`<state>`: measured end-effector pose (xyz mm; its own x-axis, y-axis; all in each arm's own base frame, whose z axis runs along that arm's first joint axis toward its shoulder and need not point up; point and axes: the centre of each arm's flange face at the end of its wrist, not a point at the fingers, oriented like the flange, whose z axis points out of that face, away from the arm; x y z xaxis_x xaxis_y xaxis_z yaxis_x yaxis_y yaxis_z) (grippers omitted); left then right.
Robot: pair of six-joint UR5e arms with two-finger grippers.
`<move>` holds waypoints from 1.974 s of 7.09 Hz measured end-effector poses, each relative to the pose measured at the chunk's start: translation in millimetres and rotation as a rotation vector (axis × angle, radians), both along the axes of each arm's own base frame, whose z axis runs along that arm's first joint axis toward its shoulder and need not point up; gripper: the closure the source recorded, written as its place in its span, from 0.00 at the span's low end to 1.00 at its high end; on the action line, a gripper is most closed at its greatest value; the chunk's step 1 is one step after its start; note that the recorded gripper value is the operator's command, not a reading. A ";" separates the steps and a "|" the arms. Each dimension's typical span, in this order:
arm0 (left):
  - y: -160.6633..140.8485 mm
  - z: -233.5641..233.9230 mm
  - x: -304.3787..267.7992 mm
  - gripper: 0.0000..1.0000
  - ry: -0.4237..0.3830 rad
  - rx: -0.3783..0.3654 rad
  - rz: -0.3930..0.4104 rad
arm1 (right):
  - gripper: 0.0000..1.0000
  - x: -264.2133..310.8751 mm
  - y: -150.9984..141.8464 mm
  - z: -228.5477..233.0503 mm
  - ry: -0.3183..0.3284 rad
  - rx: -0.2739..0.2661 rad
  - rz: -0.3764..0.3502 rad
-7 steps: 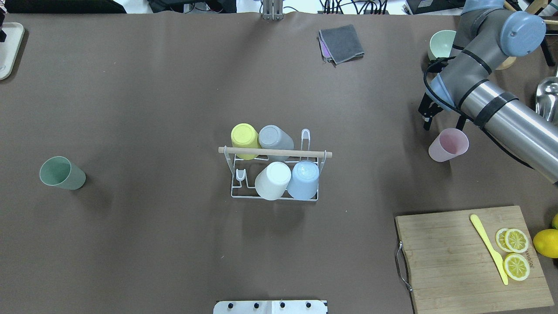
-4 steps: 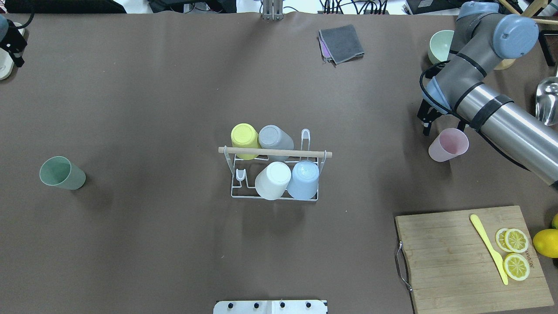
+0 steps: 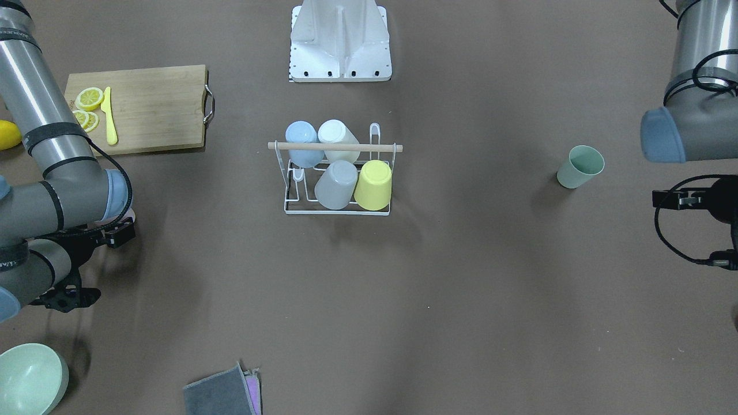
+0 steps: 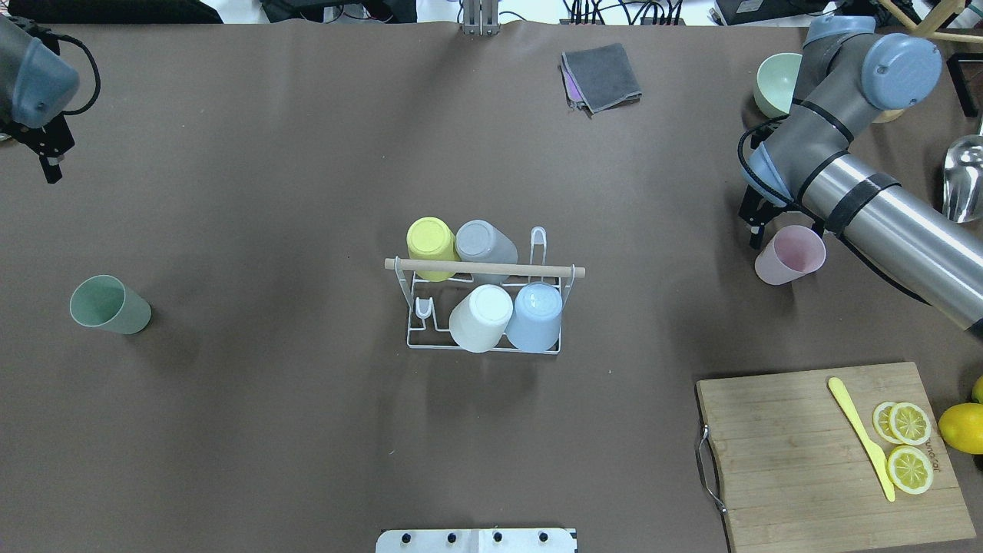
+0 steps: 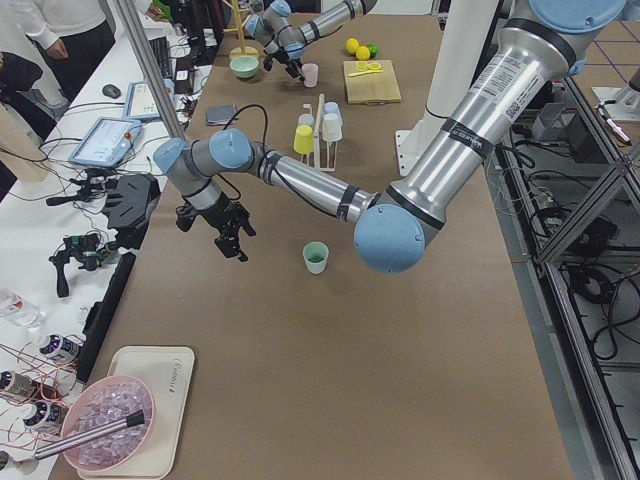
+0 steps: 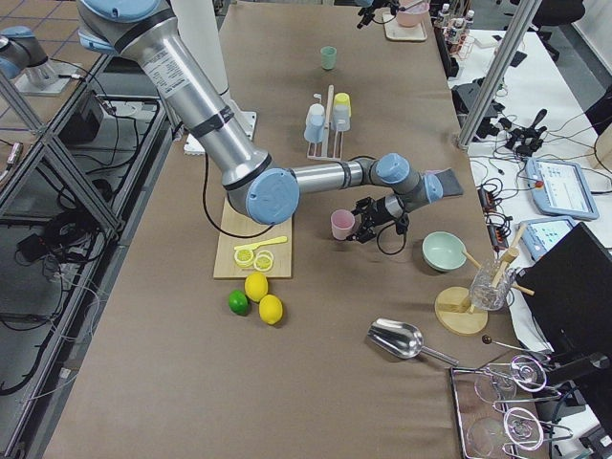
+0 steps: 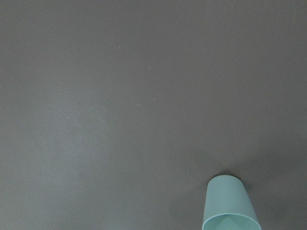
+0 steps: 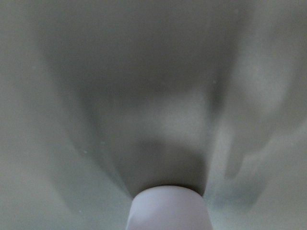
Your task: Place cup on cup holder
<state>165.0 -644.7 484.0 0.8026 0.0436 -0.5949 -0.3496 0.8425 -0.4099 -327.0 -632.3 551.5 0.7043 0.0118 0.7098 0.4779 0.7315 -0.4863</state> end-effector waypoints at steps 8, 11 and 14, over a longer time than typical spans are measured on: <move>7.0 31.0 88.9 0.03 0.073 -0.020 -0.054 | 0.59 -13.1 14.4 13.8 -0.001 -0.053 -0.031; 23.8 45.2 104.4 0.03 0.058 -0.102 -0.038 | 0.76 -14.9 14.8 12.3 -0.010 -0.054 -0.030; 47.9 62.1 130.1 0.03 0.049 -0.156 0.000 | 0.75 9.5 -6.8 -19.7 -0.092 0.031 -0.002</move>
